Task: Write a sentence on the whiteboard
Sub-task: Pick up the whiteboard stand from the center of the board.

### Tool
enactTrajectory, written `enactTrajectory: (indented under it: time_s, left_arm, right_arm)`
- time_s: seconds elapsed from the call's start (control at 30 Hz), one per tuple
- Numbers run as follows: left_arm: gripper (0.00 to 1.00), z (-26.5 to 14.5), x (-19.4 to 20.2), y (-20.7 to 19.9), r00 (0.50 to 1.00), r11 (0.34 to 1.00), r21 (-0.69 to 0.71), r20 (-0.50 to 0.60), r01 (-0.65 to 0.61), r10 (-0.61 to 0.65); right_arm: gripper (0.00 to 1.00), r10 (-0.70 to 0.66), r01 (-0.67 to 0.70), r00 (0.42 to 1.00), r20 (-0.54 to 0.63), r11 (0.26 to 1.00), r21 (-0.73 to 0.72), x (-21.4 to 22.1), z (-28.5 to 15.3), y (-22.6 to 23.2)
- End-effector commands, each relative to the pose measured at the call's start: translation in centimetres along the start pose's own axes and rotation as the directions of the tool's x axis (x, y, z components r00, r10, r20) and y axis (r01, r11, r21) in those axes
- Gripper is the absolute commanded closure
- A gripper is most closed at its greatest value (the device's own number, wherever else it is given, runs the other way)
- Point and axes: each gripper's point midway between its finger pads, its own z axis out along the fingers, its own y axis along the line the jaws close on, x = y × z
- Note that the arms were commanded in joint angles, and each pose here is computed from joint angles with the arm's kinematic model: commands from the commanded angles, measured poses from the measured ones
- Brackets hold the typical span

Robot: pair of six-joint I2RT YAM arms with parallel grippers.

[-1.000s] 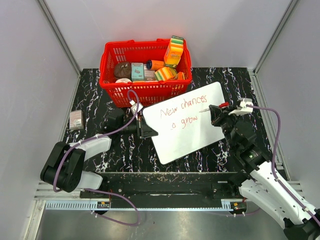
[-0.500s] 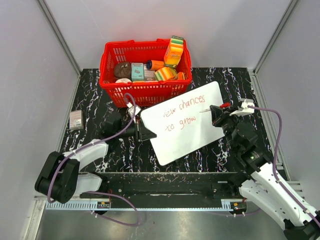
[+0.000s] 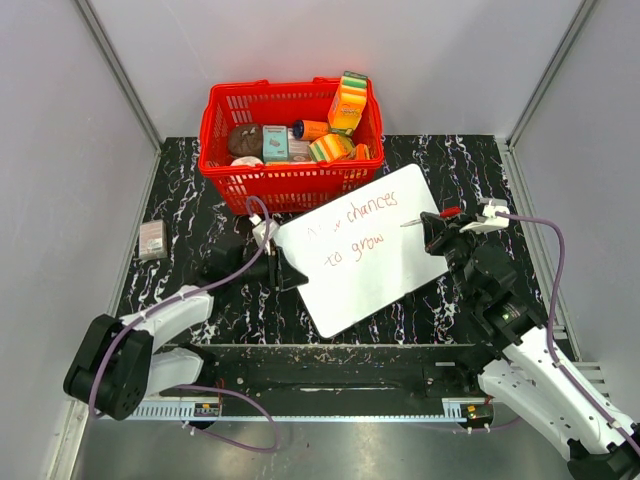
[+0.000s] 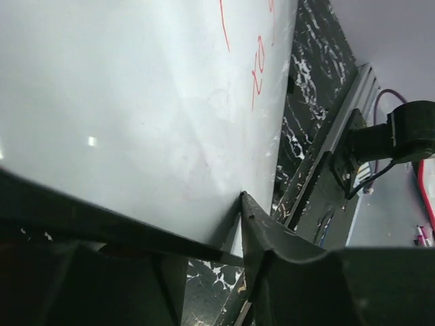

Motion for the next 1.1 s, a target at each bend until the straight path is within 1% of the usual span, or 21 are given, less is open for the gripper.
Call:
enactTrajectory:
  time_s: [0.0, 0.03, 0.13, 0.17, 0.23, 0.27, 0.3, 0.37, 0.5, 0.57, 0.6, 0.67, 0.73, 0.77, 0.8, 0.87, 0.93, 0.97, 1.0, 1.03, 1.07]
  left_arm:
    - [0.57, -0.4, 1.0, 1.2, 0.998, 0.995, -0.074, -0.015, -0.07, 0.069]
    - [0.47, -0.6, 0.8, 1.3, 0.997, 0.994, -0.082, -0.007, -0.071, 0.071]
    - [0.34, -1.2, 0.0, 0.9, 0.995, 0.99, -0.111, 0.038, -0.084, 0.088]
    - [0.25, -1.4, 0.1, 1.0, 0.995, 0.989, -0.125, 0.044, -0.078, 0.084]
    - [0.17, -2.1, -0.8, 0.7, 0.99, 0.984, -0.156, 0.095, -0.091, 0.107]
    - [0.06, -2.5, -0.6, 0.9, 0.99, 0.981, -0.177, 0.101, -0.077, 0.096]
    - [0.02, -3.2, -1.6, 0.6, 0.981, 0.975, -0.205, 0.15, -0.088, 0.12]
    - [0.01, -4.0, -1.6, 0.5, 0.979, 0.97, -0.237, 0.176, -0.059, 0.102]
    - [0.01, -6.2, -3.3, -1.5, 0.946, 0.967, -0.249, 0.299, -0.046, 0.123]
    - [0.02, -6.5, -2.9, -2.6, 0.948, 0.969, -0.241, 0.294, -0.047, 0.119]
    - [0.12, -6.6, -3.1, -3.2, 0.944, 0.971, -0.232, 0.304, -0.056, 0.127]
    - [0.21, -6.2, -2.8, -5.0, 0.949, 0.98, -0.182, 0.286, -0.078, 0.129]
    - [0.38, -5.5, -2.5, -5.6, 0.959, 0.98, -0.178, 0.253, -0.086, 0.13]
    - [0.45, -4.9, -2.3, -7.2, 0.962, 0.983, -0.143, 0.232, -0.112, 0.143]
    - [0.5, -4.2, -2.1, -7.0, 0.967, 0.98, -0.165, 0.21, -0.112, 0.146]
    - [0.69, -2.9, -1.5, -9.5, 0.968, 0.979, -0.117, 0.171, -0.168, 0.187]
    - [0.8, -0.8, -0.6, -9.8, 0.97, 0.97, -0.138, 0.115, -0.2, 0.216]
    - [0.88, 0.0, -0.2, -11.9, 0.962, 0.964, -0.098, 0.088, -0.249, 0.257]
    - [0.92, 1.7, 0.9, -10.9, 0.961, 0.952, -0.149, 0.03, -0.268, 0.275]
    - [0.95, 2.6, 0.6, -12.3, 0.955, 0.948, -0.132, 0.023, -0.291, 0.296]
    - [1.0, 3.6, 2.0, -13.1, 0.946, 0.939, -0.109, -0.022, -0.325, 0.324]
  right_arm:
    - [1.0, 0.009, -0.008, 1.0, 0.028, 1.0, -0.006, -0.9, -0.1, 0.2]
    - [1.0, 0.008, -0.008, 1.0, 0.027, 1.0, -0.005, -0.9, -0.1, 0.2]
    - [1.0, 0.01, -0.01, 1.0, 0.028, 1.0, -0.006, -1.0, -0.1, 0.2]
    - [1.0, 0.011, -0.011, 0.999, 0.031, 1.0, -0.006, -1.1, -0.2, 0.2]
    - [1.0, 0.008, -0.008, 0.999, 0.034, 1.0, -0.007, -1.2, -0.2, 0.2]
    - [1.0, 0.009, -0.009, 0.999, 0.035, 1.0, -0.005, -1.3, -0.3, 0.2]
    - [1.0, 0.012, -0.011, 0.999, 0.04, 1.0, -0.008, -1.5, -0.4, 0.2]
    - [1.0, 0.012, -0.012, 0.999, 0.041, 1.0, -0.01, -1.6, -0.4, 0.3]
    - [1.0, 0.011, -0.011, 0.999, 0.041, 1.0, -0.012, -1.8, -0.5, 0.3]
    - [1.0, 0.008, -0.007, 0.999, 0.037, 1.0, -0.008, -1.7, -0.5, 0.3]
    - [1.0, 0.003, -0.003, 0.999, 0.035, 1.0, -0.005, -1.6, -0.5, 0.2]
    - [1.0, 0.001, 0.0, 0.999, 0.033, 1.0, -0.001, -1.5, -0.5, 0.1]
    - [1.0, -0.004, 0.004, 1.0, 0.026, 1.0, 0.0, -1.2, -0.4, 0.0]
    - [1.0, -0.006, 0.006, 1.0, 0.024, 1.0, 0.0, -1.2, -0.5, 0.1]
    - [1.0, -0.008, 0.008, 1.0, 0.024, 1.0, 0.003, -1.2, -0.5, -0.1]
    - [1.0, -0.012, 0.011, 1.0, 0.025, 1.0, 0.008, -1.2, -0.5, -0.2]
    - [1.0, -0.017, 0.017, 1.0, 0.025, 1.0, 0.011, -1.1, -0.5, -0.3]
    - [1.0, -0.017, 0.017, 1.0, 0.025, 1.0, 0.013, -1.1, -0.5, -0.3]
    - [1.0, -0.018, 0.018, 0.999, 0.027, 1.0, 0.014, -1.3, -0.5, -0.3]
    - [1.0, -0.024, 0.024, 0.999, 0.026, 1.0, 0.012, -1.3, -0.4, -0.2]
    - [1.0, -0.037, 0.037, 0.999, 0.002, 0.999, 0.032, -0.7, -0.5, -0.7]
